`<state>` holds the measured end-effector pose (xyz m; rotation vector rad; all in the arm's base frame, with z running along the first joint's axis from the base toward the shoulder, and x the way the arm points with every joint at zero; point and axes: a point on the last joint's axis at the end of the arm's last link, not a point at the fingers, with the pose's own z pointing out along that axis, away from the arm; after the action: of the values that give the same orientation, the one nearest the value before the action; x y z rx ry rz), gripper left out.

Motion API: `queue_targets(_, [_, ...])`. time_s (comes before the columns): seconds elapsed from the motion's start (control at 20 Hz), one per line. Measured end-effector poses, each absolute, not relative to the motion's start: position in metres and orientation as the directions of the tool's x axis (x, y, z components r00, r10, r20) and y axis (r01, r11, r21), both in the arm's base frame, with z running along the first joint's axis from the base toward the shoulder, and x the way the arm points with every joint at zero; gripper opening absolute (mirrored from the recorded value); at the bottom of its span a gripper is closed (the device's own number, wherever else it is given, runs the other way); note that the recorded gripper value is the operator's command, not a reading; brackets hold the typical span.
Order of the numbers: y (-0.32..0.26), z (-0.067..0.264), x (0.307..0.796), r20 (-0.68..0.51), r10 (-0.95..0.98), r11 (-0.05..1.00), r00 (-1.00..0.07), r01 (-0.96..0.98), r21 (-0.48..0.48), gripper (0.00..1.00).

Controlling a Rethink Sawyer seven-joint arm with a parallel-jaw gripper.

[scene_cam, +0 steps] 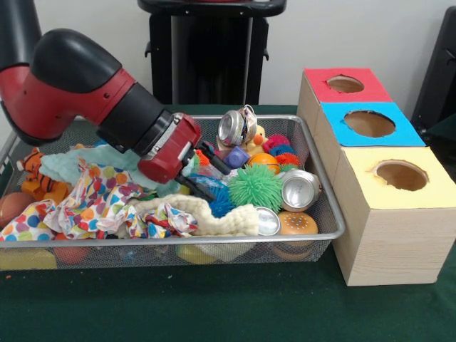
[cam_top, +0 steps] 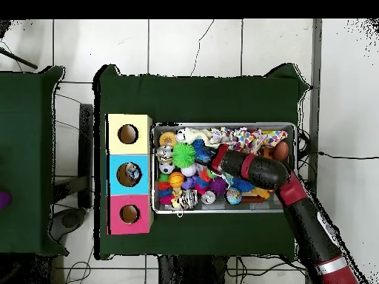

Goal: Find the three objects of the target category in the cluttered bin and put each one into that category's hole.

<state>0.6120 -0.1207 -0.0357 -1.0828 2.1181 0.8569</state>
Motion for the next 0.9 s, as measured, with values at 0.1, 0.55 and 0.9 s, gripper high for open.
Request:
queue_targets(0.1, [-0.125,-0.039,0.610,-0.760,-0.453,0.453,-0.465,-0.855,0.253,1.00])
queue_targets(0.55, [-0.125,-0.051,0.600,-0.817,-0.440,0.412,-0.373,-0.892,0.185,1.00])
queue_targets(0.9, [-0.120,-0.056,0.596,-0.825,-0.472,0.377,-0.310,-0.917,0.129,1.00])
